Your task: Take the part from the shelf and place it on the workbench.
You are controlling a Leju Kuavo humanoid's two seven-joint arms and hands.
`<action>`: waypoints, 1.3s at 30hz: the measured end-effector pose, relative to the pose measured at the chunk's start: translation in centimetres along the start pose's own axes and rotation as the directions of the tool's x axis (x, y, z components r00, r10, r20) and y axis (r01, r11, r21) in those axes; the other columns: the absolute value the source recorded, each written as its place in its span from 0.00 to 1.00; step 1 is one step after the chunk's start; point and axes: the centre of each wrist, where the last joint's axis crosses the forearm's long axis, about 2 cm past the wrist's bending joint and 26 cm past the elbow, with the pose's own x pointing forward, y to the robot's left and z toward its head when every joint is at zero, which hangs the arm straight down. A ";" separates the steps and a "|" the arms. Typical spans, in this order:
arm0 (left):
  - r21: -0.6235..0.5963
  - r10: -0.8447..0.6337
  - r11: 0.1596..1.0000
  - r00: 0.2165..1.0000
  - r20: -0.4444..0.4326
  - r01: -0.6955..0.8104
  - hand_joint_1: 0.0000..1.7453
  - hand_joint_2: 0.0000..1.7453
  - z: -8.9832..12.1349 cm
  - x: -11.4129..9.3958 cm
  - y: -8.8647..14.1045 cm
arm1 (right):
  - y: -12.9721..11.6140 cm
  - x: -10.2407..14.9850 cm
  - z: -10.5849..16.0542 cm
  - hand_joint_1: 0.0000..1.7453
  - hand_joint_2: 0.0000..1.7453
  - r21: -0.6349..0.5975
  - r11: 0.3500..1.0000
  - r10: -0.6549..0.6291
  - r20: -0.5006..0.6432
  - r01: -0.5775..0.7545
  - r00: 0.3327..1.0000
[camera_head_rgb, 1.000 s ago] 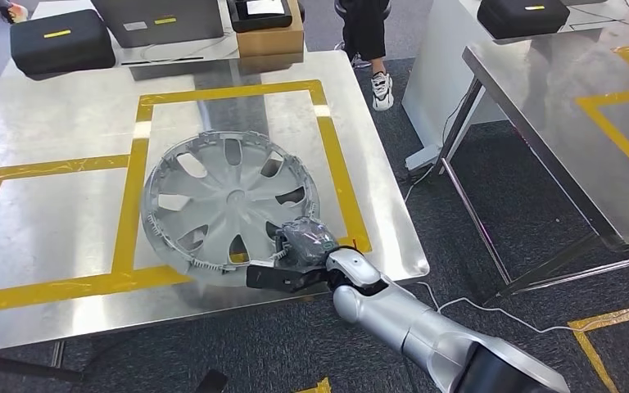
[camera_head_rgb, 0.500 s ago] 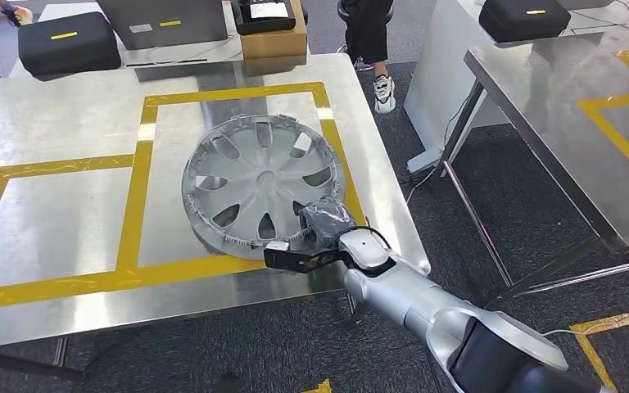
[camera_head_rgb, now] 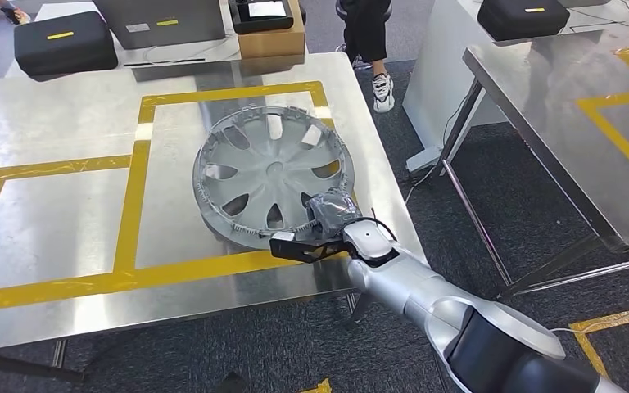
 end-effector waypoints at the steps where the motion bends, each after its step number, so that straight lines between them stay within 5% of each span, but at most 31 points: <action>1: 0.000 0.000 1.000 1.000 0.000 0.000 0.00 1.00 0.0 0.0 0.0 | 0.1 0.0 0.0 1.00 1.00 0.003 1.000 0.000 0.001 0.000 1.000; 24: -0.005 0.015 1.000 1.000 0.004 -0.015 0.00 1.00 0.0 0.2 -0.4 | 0.9 0.1 0.2 1.00 1.00 0.029 1.000 -0.011 0.009 0.011 1.000; 28: -0.006 0.011 1.000 1.000 0.004 -0.011 0.00 1.00 0.0 0.2 -0.3 | 1.1 0.1 0.3 0.00 1.00 0.030 0.999 -0.012 0.008 0.012 1.000; 39: -0.008 0.000 1.000 1.000 -0.021 0.000 0.00 1.00 0.0 0.1 -0.3 | 1.1 0.1 0.4 0.00 1.00 0.025 1.000 -0.014 0.019 0.014 1.000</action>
